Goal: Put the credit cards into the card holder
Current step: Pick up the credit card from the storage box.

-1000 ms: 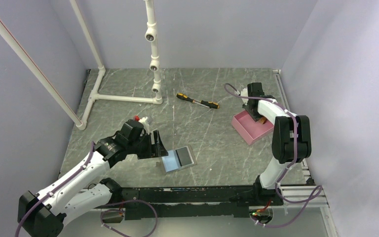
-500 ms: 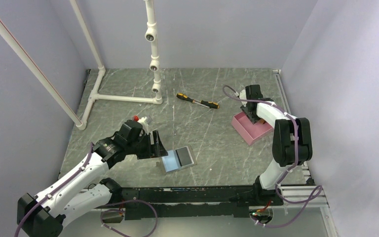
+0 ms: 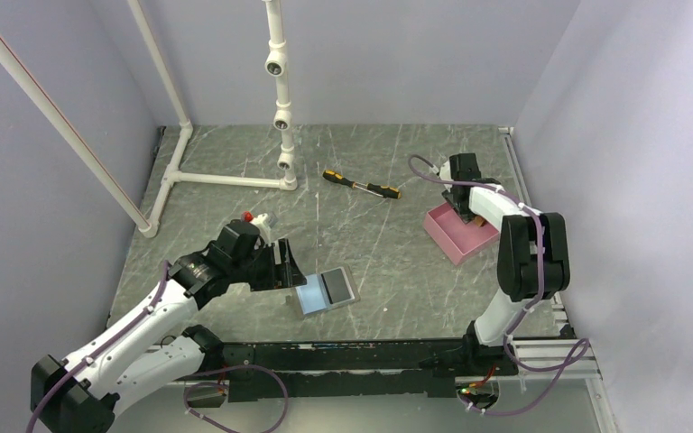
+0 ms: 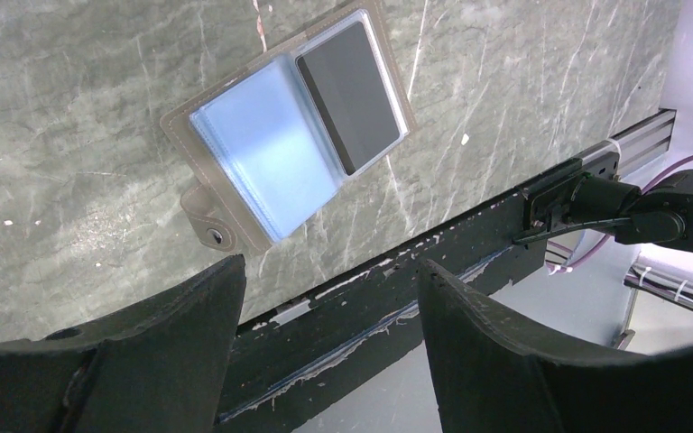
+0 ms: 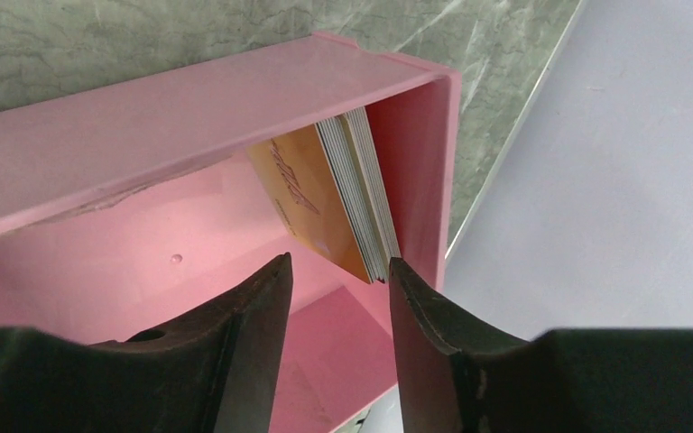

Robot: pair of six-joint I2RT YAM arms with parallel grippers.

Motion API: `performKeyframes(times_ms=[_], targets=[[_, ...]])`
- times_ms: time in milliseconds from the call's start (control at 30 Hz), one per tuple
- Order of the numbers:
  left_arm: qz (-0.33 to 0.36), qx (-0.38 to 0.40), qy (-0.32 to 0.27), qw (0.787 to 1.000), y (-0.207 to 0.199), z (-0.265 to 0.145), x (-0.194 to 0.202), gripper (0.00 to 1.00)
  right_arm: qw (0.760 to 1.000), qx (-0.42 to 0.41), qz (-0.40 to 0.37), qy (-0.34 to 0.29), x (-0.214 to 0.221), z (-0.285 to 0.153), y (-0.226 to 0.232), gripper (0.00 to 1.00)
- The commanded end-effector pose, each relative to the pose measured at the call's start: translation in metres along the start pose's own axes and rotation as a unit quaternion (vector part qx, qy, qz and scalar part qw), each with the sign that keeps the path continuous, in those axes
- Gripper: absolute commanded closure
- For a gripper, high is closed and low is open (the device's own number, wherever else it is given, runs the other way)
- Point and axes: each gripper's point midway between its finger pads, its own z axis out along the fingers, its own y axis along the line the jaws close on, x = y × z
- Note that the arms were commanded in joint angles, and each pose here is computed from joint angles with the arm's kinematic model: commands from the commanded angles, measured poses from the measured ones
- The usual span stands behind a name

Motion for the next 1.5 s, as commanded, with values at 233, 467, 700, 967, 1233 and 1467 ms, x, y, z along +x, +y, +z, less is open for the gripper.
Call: performKeyframes(times_ms=[233, 467, 700, 967, 1233, 1467], targets=[[0.005, 0.015, -0.004, 1.0, -0.004, -0.001, -0.001, 0.25, 0.999, 0.036, -0.002, -0.026, -0.022, 0.004, -0.009, 0.54], [0.005, 0.016, -0.005, 1.0, -0.004, -0.001, -0.001, 0.25, 0.997, 0.057, -0.017, -0.047, -0.027, 0.003, -0.01, 0.5], [0.005, 0.017, -0.007, 1.0, -0.004, -0.001, -0.001, 0.25, 0.995, 0.068, -0.038, -0.061, -0.031, 0.003, -0.006, 0.51], [0.005, 0.015, -0.007, 1.0, -0.003, -0.002, 0.0, 0.25, 0.991, 0.101, -0.054, -0.062, -0.032, 0.008, -0.009, 0.47], [0.004, 0.016, -0.006, 1.0, -0.003, -0.002, 0.0, 0.25, 0.99, 0.1, -0.074, -0.072, -0.034, 0.011, 0.0, 0.46], [0.005, 0.015, -0.007, 1.0, -0.002, -0.004, 0.0, 0.26, 0.988, 0.113, -0.071, -0.071, -0.037, 0.013, -0.002, 0.55]])
